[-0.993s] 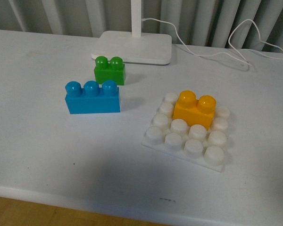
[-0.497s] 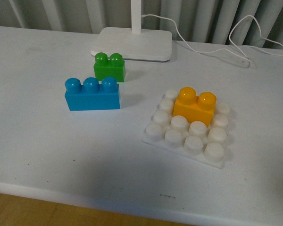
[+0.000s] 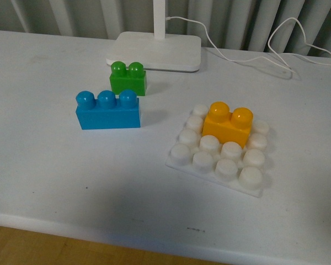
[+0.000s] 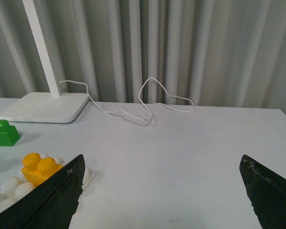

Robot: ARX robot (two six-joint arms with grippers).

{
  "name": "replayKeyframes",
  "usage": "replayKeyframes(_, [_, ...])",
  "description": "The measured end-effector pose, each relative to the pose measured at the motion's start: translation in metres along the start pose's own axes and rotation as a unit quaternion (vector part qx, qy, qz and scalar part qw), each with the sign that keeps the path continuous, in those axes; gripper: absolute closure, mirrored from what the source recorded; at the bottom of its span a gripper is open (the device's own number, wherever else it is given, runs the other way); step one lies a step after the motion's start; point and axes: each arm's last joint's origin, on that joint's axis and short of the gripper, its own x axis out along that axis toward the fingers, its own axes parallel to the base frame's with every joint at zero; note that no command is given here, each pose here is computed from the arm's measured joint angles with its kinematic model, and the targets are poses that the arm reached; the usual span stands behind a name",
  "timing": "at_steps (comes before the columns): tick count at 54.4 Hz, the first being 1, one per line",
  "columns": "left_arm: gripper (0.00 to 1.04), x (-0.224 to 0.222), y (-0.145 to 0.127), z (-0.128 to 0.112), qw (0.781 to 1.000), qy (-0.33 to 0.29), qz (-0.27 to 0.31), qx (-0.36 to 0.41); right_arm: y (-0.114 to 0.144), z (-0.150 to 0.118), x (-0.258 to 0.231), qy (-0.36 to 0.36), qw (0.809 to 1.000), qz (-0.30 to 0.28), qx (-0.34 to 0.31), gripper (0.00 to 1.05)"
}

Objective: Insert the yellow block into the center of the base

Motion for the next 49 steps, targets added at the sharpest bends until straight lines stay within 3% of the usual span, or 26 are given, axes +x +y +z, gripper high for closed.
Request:
replayKeyframes(23, [0.07,0.0000,0.0000,0.0000,1.000,0.000,0.000,0.000,0.0000,0.0000,0.0000,0.000,1.000,0.000,0.000,0.09])
replayKeyframes(49, [0.06,0.0000,0.0000,0.0000,1.000,0.000,0.000,0.000,0.0000,0.0000,0.0000,0.000,1.000,0.000,0.000,0.09])
